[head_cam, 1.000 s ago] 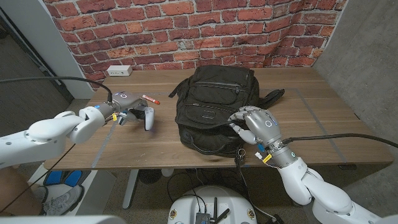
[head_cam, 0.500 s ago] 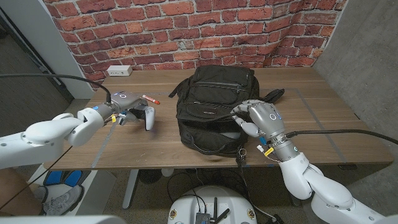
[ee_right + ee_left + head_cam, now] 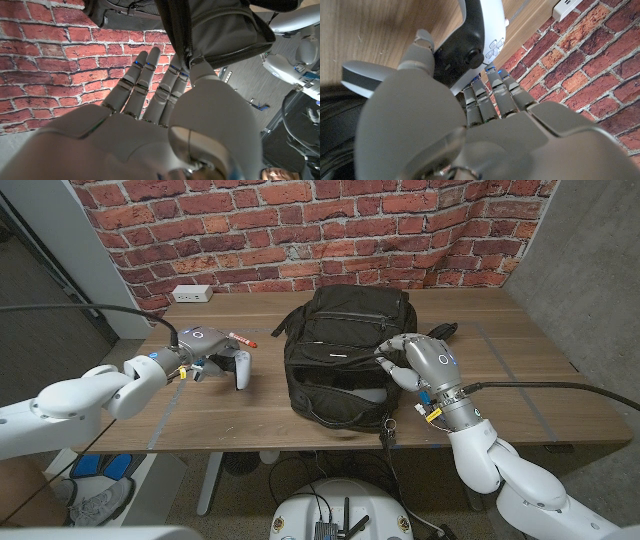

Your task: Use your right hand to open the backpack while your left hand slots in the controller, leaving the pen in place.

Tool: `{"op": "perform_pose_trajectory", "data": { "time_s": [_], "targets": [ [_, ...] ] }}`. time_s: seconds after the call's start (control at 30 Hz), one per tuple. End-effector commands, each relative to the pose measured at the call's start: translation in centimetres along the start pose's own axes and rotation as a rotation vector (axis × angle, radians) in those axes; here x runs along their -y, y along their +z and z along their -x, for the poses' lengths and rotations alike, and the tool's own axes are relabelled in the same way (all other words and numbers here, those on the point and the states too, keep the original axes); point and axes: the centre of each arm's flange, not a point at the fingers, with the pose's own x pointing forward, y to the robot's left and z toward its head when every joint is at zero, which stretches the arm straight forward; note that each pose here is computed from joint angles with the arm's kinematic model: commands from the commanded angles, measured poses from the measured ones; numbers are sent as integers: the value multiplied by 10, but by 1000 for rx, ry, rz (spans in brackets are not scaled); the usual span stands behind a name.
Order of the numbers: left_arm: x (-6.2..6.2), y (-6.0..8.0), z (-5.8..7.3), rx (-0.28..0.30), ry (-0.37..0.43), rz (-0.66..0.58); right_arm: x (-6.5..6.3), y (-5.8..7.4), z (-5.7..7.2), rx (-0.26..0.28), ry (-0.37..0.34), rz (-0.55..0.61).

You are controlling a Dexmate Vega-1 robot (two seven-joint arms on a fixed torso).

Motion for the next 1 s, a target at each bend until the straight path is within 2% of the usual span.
{"op": "perform_pose_trajectory", "data": {
  "time_s": [0.03,0.4,1.0],
  "targets": [
    [-5,8,3,29,13,-16,11,-5,-11,-88,-28,-66],
    [-8,9,2,32,31,-8,17,-12,-26,-170,-49,-139],
    [-14,11,0,53,56,8,23,-20,-42,-294,-63,-215]
  ]
}}
